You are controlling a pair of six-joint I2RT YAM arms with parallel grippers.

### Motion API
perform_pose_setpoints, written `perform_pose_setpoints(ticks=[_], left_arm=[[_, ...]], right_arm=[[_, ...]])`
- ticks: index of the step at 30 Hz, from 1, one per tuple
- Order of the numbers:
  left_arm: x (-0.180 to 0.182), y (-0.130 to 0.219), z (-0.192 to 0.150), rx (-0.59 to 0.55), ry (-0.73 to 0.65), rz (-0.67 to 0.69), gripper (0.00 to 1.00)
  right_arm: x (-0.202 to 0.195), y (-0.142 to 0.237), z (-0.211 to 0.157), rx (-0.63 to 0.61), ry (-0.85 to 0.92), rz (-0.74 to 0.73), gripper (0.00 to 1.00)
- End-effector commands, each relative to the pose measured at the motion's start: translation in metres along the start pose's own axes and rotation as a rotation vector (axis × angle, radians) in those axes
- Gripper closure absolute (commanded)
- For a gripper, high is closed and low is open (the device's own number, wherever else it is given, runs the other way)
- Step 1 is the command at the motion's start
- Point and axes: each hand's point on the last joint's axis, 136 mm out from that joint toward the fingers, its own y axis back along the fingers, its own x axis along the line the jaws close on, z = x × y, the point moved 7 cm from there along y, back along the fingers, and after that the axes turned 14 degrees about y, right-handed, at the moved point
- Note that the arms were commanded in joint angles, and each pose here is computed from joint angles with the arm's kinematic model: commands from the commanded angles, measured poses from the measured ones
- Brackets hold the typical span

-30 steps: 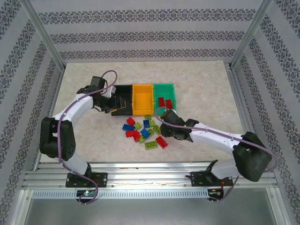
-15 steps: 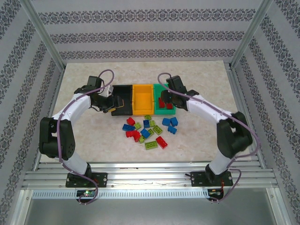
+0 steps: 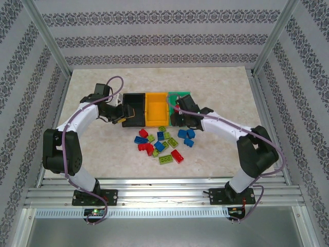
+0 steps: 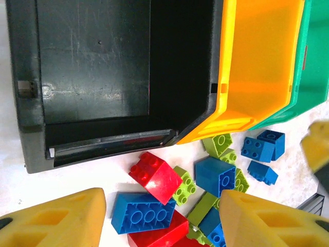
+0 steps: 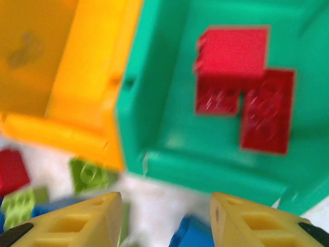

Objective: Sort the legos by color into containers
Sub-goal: Place the lego in the container, then pick up the lego from the bottom-center of the table.

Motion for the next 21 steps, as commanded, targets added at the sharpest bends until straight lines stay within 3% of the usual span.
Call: perform_pose_setpoints(ticks=[1,10,21], left_arm=[[0.001,0.002,0.001,0.003,-0.006,-0.024,0.4],[0.0,0.004,0.002,-0.004,0.001,-0.04,0.4],[0.001,0.003,0.002,0.007,0.009,-0.049,0.4]], right_arm=[[0.021,0.02,-0.026,0.041,0.071,0.008,0.51],[0.049,0.046,-0.099,0.152,0.116,0.11,0.49],[0.061,0.033,-0.128,0.259,0.159,0.111,0.49]])
